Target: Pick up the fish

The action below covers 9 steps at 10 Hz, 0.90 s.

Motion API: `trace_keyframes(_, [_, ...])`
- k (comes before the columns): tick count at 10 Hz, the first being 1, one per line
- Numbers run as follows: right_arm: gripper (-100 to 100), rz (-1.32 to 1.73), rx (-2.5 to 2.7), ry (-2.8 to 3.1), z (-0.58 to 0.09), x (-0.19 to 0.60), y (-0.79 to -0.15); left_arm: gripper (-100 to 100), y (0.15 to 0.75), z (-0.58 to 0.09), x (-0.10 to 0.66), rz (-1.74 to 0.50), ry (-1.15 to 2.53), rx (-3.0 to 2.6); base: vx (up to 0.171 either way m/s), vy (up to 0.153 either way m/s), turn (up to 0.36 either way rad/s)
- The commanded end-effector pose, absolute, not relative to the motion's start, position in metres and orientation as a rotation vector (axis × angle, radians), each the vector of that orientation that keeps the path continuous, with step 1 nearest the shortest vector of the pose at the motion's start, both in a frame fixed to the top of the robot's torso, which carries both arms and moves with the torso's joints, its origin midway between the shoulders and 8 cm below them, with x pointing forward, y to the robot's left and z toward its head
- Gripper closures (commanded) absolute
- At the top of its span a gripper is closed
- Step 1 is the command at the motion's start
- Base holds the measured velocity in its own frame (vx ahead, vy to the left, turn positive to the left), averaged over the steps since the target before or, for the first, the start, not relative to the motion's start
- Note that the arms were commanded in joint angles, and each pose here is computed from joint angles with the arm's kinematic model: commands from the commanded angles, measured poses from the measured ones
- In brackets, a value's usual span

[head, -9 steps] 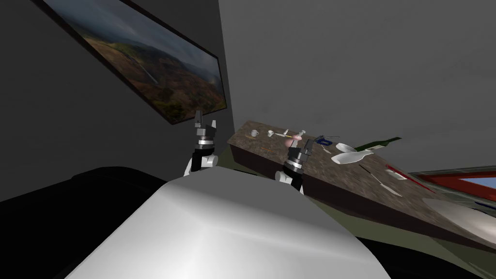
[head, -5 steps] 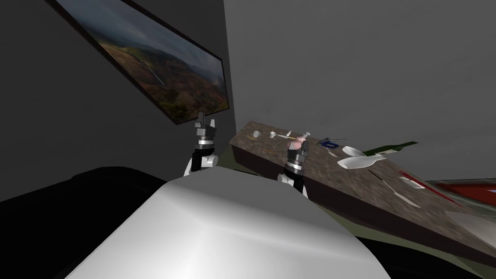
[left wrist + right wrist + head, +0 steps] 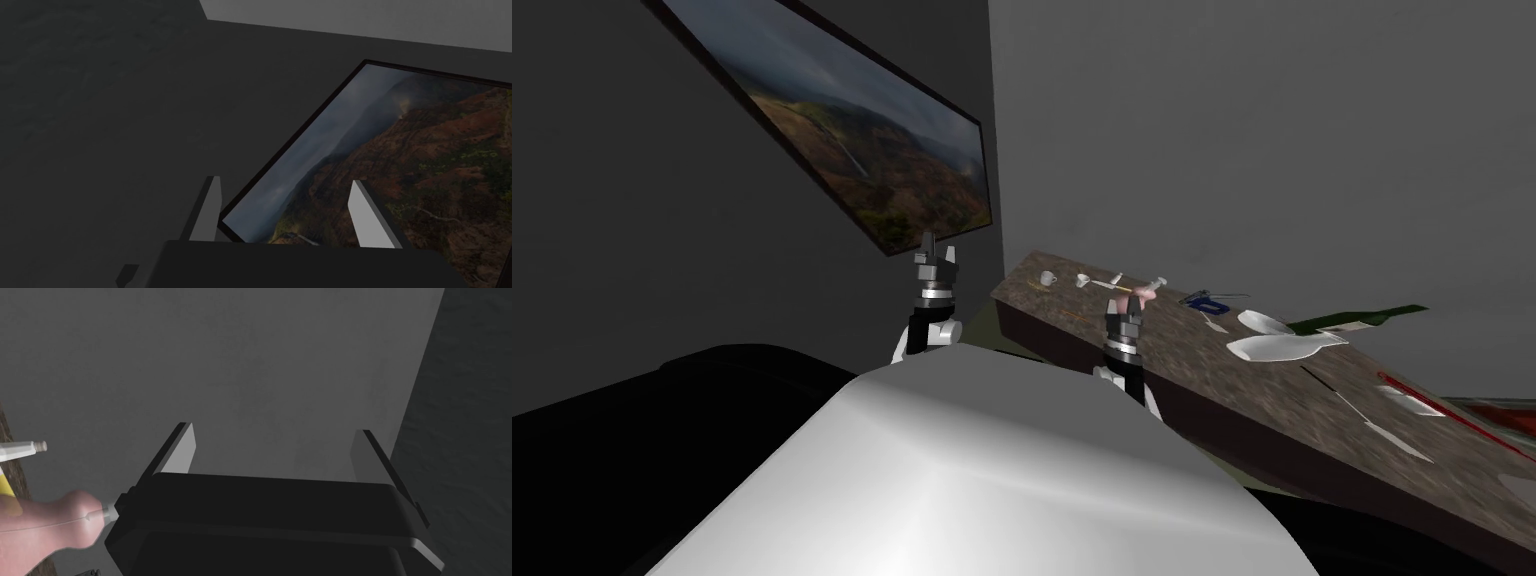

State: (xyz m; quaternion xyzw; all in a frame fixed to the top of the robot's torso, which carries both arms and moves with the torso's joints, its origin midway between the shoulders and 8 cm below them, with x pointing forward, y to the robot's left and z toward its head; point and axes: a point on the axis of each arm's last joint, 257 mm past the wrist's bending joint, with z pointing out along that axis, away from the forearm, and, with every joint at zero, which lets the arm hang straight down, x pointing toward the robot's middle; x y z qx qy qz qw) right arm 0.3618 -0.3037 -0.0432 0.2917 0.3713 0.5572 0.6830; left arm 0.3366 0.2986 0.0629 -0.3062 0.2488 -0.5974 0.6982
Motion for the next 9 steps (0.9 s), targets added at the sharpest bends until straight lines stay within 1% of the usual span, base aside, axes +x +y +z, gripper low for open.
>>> trace_keyframes(1, [-100, 1.237, 0.642, 0.866, -0.049, 0.363, -0.304, 0, 0.299, 0.063, 0.337, -1.332, 0.555, -0.683, -0.005, 0.038, 0.045])
trace_keyframes(5, [-100, 1.182, 0.605, 0.995, -0.075, 0.367, -0.311, 0, 0.299, 0.063, 0.337, -1.332, 0.555, -0.683, -0.010, 0.053, 0.097])
trace_keyframes(8, [-100, 1.116, 0.580, 1.117, -0.104, 0.368, -0.322, 0, 0.299, 0.063, 0.337, -1.332, 0.555, -0.683, -0.008, 0.071, 0.135])
trace_keyframes(9, [-100, 1.112, 0.557, 1.140, -0.103, 0.369, -0.322, 0, 0.299, 0.063, 0.337, -1.332, 0.555, -0.683, -0.009, 0.063, 0.069])
